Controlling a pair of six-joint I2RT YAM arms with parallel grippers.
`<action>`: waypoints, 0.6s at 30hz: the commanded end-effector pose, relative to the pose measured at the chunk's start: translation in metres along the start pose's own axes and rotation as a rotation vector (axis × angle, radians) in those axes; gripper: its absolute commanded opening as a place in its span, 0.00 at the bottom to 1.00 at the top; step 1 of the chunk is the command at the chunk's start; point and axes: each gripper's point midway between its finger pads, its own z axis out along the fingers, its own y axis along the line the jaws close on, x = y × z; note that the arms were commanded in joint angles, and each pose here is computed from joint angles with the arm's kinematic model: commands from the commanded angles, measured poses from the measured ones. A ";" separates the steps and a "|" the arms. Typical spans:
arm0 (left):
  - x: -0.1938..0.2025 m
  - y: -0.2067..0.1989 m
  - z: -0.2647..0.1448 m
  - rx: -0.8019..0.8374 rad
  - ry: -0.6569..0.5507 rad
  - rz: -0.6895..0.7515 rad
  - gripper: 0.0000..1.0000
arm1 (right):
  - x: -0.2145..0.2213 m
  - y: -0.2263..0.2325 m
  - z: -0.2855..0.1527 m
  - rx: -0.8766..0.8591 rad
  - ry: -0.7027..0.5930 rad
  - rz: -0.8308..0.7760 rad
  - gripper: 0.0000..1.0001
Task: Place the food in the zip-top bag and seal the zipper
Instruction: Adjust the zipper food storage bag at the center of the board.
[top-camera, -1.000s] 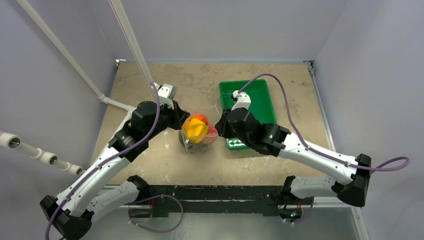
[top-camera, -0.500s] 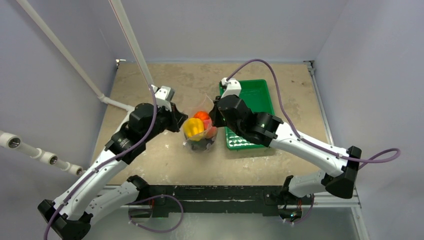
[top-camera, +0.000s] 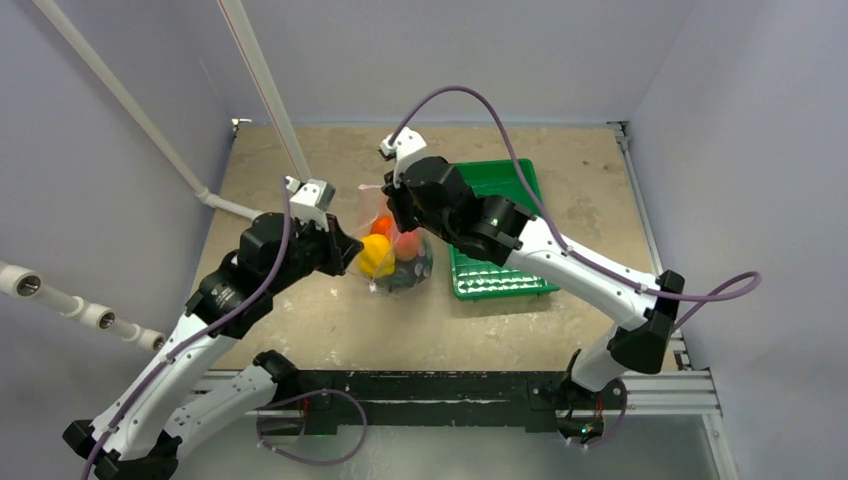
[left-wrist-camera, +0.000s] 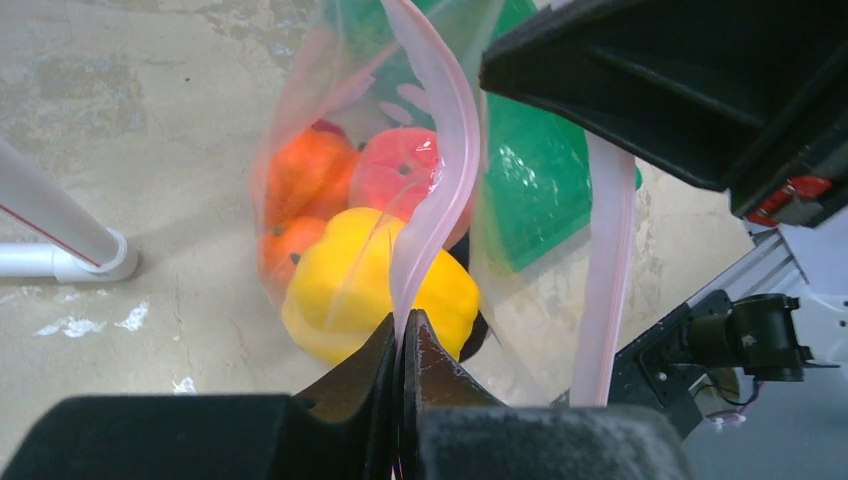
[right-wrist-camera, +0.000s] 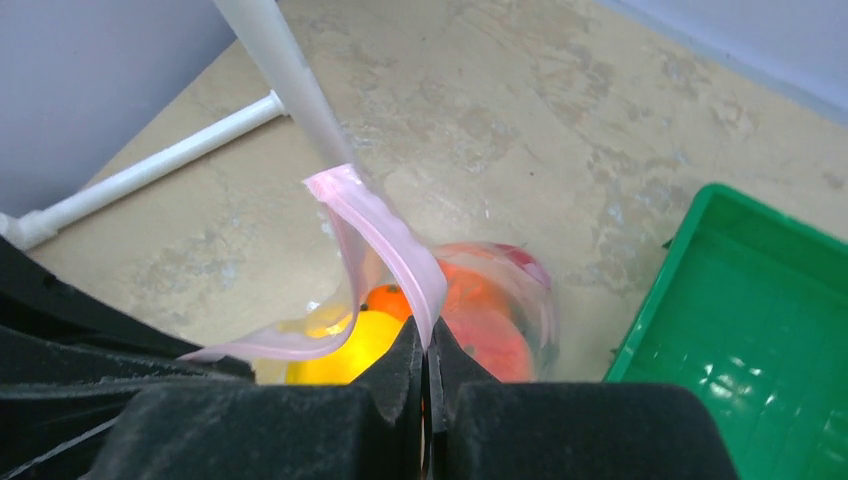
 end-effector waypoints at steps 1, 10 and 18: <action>-0.014 -0.013 -0.018 0.035 -0.034 -0.085 0.00 | -0.051 0.004 -0.005 -0.085 -0.112 -0.155 0.00; -0.014 -0.017 -0.023 0.066 -0.099 -0.250 0.00 | -0.053 -0.003 0.031 -0.168 -0.140 -0.328 0.00; 0.001 -0.009 -0.009 0.050 -0.123 -0.360 0.00 | -0.042 0.001 0.040 -0.189 -0.172 -0.313 0.14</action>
